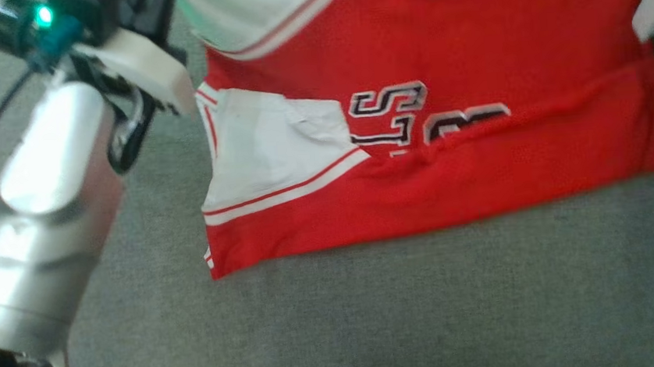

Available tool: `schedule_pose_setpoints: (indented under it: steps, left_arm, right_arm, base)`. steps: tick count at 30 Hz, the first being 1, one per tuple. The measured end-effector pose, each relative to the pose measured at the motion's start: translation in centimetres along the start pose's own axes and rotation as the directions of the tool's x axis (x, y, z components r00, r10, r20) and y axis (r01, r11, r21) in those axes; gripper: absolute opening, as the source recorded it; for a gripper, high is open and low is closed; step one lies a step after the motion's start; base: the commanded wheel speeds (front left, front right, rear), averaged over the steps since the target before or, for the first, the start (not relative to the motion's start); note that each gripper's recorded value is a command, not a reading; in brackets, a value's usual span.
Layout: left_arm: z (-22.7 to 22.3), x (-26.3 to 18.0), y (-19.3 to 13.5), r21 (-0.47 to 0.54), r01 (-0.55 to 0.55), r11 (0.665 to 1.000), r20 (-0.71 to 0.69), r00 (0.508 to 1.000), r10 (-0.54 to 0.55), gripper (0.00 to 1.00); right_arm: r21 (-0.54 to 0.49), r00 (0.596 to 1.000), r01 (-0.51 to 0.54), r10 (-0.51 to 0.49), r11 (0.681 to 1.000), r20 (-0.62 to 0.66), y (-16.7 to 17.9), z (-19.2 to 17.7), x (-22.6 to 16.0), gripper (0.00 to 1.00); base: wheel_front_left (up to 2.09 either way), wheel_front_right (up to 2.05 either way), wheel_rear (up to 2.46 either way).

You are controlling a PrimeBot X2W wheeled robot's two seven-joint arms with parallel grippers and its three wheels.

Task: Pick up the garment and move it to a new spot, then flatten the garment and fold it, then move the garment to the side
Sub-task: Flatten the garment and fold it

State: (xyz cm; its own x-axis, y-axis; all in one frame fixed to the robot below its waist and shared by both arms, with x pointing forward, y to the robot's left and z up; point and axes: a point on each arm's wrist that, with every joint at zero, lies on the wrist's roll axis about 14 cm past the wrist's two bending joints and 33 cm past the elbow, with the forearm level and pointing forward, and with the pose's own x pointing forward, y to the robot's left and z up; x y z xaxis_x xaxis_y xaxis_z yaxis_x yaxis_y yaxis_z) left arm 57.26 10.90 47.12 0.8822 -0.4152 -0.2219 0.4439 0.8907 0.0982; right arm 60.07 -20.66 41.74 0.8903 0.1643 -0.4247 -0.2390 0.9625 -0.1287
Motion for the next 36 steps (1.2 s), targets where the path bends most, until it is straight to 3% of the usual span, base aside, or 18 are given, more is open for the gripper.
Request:
schedule_pose_setpoints:
  steps: [6,17,27,36]
  left_arm:
    - [3.3,2.0,1.2,0.029,-0.027,0.999,0.080,0.997,0.025,0.00]
    - [8.2,4.9,4.2,0.079,-0.127,0.989,0.236,0.966,0.105,0.00]
    - [7.8,4.6,4.0,0.086,-0.134,0.987,0.228,0.967,0.111,0.00]
    - [3.6,1.4,1.7,0.094,-0.059,0.994,0.144,0.989,0.045,0.00]
  right_arm:
    - [0.074,0.981,0.012,-0.026,0.997,0.190,-1.4,5.6,-0.4,0.00]
    - [0.136,0.923,-0.004,-0.049,0.991,0.381,-2.2,10.2,-0.6,0.00]
    - [0.133,0.941,-0.030,-0.016,0.991,0.337,-1.2,9.0,-0.4,0.00]
    - [0.087,0.986,-0.049,0.034,0.995,0.166,-0.8,3.5,-1.8,0.00]
  base:
    - [0.00,0.00,0.00]
    - [0.00,0.00,0.00]
    - [0.00,0.00,0.00]
    - [0.00,0.00,0.00]
